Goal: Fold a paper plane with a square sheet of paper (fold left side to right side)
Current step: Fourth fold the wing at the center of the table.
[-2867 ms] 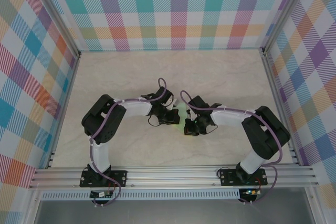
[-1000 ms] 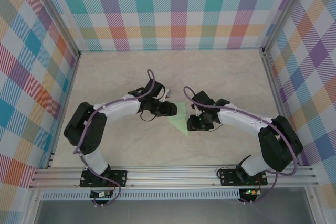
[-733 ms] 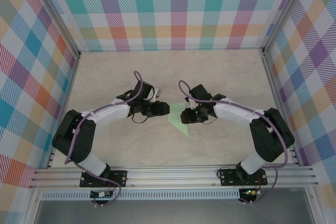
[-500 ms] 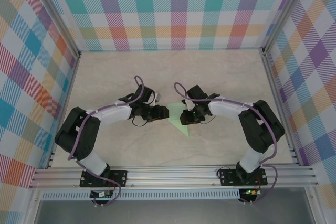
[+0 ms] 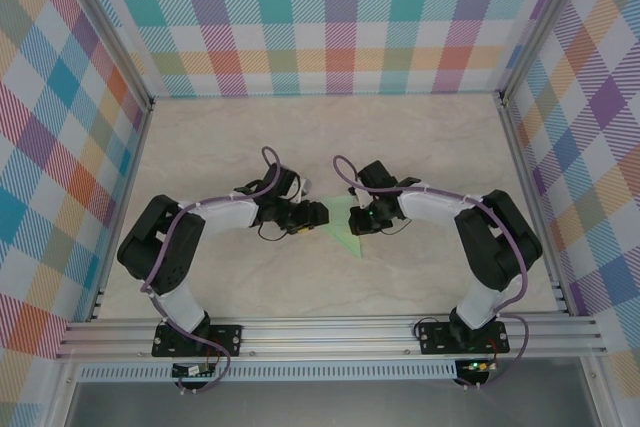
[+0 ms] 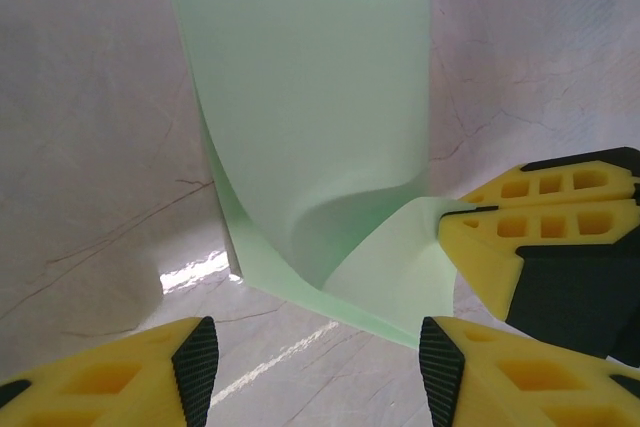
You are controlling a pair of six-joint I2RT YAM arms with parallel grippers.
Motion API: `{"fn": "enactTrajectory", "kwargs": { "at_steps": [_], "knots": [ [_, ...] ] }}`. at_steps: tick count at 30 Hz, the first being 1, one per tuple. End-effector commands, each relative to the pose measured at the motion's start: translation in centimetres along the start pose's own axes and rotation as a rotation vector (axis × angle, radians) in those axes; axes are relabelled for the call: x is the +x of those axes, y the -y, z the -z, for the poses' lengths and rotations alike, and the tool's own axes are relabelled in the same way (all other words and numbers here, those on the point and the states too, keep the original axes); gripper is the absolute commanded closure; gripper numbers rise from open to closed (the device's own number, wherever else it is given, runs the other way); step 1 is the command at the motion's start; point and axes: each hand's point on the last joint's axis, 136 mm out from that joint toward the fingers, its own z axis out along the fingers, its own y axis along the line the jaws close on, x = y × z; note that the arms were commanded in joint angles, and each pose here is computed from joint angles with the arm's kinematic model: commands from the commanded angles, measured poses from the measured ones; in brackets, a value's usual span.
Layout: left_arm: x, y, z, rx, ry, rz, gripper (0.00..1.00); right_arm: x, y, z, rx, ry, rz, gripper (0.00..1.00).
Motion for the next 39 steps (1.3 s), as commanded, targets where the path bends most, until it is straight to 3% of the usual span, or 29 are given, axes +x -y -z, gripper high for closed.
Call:
{"fn": "enactTrajectory", "kwargs": {
  "at_steps": [1, 25, 30, 39],
  "knots": [
    [-0.4, 1.7, -0.7, 0.05, -0.007, -0.009, 0.43, -0.1, 0.0, 0.8, -0.004, 0.02, 0.004, 0.92],
    [-0.9, 2.3, -2.5, 0.036, -0.027, -0.003, 0.59, 0.4, -0.1, 1.0, -0.014, 0.027, 0.01, 0.9],
    [-1.7, 3.0, -2.5, 0.046, -0.018, -0.009, 0.71, -0.1, 0.2, 2.8, 0.023, 0.097, 0.018, 0.77],
    [-1.9, 4.2, -2.0, 0.069, -0.006, -0.012, 0.71, 1.5, -0.3, 6.4, 0.088, 0.254, 0.069, 0.58]
  ]
}}
